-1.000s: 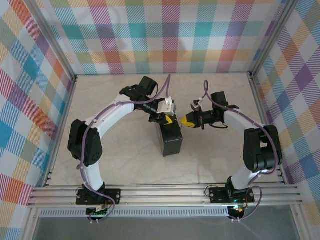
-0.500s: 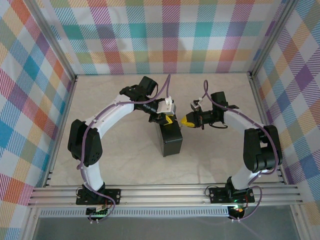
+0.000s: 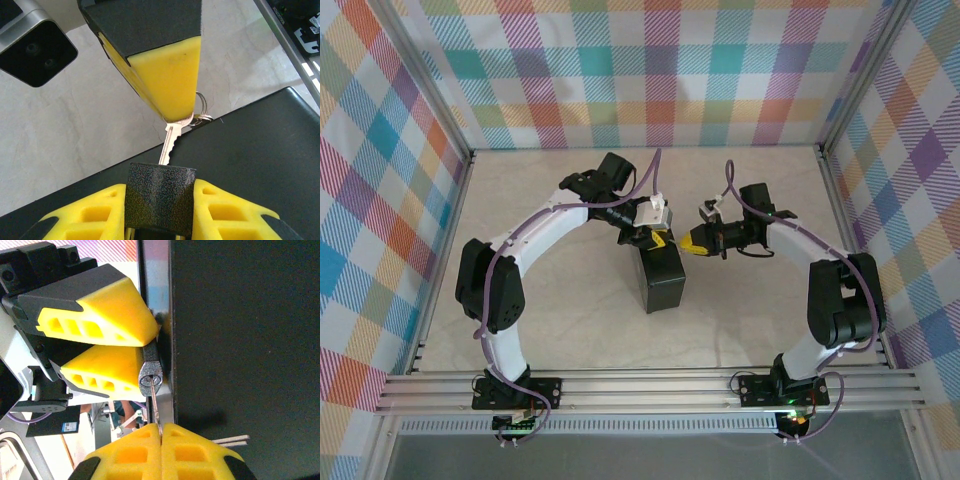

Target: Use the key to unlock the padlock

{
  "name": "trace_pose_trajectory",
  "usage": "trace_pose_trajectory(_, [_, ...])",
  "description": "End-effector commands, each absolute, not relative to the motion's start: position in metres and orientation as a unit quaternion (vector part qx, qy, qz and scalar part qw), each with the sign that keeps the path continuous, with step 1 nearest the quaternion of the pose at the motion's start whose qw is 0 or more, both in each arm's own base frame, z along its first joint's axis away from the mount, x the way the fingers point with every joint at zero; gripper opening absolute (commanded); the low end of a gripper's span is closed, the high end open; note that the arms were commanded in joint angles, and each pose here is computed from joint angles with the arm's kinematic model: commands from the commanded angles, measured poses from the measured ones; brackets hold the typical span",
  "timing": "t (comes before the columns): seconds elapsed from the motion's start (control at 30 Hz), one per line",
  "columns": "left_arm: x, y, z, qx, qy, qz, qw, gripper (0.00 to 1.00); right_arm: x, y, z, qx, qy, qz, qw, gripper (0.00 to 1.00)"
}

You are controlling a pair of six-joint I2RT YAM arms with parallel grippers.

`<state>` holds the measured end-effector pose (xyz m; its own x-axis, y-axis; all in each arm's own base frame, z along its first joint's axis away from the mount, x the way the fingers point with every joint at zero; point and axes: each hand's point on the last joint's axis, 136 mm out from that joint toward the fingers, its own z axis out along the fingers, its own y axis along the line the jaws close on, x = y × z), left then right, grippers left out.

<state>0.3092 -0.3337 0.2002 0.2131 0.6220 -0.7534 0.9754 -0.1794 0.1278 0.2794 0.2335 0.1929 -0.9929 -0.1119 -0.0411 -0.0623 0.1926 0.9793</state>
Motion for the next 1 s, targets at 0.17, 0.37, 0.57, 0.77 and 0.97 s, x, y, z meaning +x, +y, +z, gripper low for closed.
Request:
trace_pose_trajectory(0.17, [0.305,-0.323,0.185,0.709,0.582,-0.277,0.285,0.22,0.279,0.237,0.201,0.074,-0.768,-0.636,0.009,0.00])
trace_pose_trajectory(0.37, [0.304,-0.323,0.187,0.709,0.581,-0.279,0.287,0.22,0.283,0.242,0.209,0.087,-0.757,-0.648,0.006,0.00])
trace_pose_trajectory(0.57, [0.299,-0.329,0.189,0.714,0.571,-0.281,0.292,0.22,0.291,0.254,0.218,0.091,-0.752,-0.652,0.008,0.00])
trace_pose_trajectory(0.77, [0.304,-0.335,0.192,0.705,0.575,-0.283,0.304,0.21,0.296,0.268,0.224,0.095,-0.758,-0.645,0.016,0.00])
trace_pose_trajectory(0.97, [0.306,-0.345,0.197,0.689,0.577,-0.291,0.328,0.20,0.299,0.283,0.224,0.087,-0.767,-0.635,0.022,0.00])
